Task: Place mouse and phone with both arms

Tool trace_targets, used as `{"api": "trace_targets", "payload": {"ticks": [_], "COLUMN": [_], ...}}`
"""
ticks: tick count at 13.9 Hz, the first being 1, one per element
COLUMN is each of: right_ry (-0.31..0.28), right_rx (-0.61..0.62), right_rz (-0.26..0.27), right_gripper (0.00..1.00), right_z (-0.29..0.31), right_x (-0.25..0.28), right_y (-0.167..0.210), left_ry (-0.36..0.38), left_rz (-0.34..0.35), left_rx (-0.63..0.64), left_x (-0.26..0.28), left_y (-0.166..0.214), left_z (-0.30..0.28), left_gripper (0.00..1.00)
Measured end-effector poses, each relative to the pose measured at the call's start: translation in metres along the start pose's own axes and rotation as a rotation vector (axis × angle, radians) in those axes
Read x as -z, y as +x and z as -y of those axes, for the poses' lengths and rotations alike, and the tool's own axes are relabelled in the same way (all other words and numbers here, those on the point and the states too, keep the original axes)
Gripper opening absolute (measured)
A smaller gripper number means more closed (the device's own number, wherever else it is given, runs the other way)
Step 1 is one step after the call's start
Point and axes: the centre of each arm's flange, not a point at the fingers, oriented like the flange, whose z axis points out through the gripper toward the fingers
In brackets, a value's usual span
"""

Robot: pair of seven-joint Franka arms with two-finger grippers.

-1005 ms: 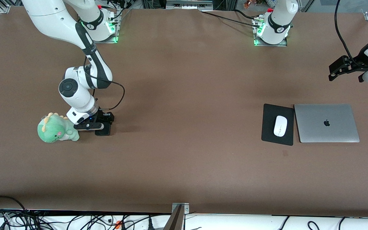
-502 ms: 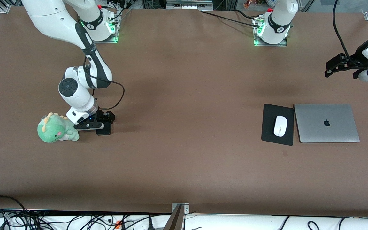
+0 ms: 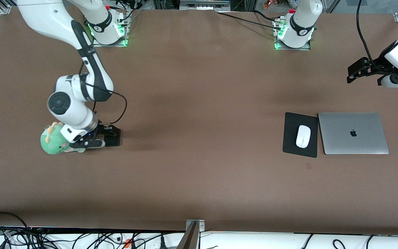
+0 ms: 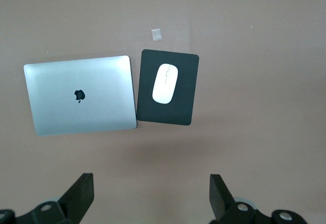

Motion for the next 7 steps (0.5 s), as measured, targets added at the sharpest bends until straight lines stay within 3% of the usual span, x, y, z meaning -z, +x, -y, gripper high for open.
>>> {"api": "trace_targets", "payload": {"ticks": [4, 7], "right_ry": [0.011, 0.012], "right_rx": [-0.035, -0.06], "right_rz": [0.023, 0.046], "right_gripper": [1.0, 1.0], "right_z": [-0.024, -0.054], "right_x": [0.092, 0.156], "right_y": [0.025, 0.019], "left_ry": [0.0, 0.0], "left_rz": [0.0, 0.0], "left_rx": [-0.003, -0.003], "left_x": [0.0, 0.0], "left_y": [0.0, 0.0], "left_z": [-0.002, -0.002], "left_gripper": [1.0, 1.0]}}
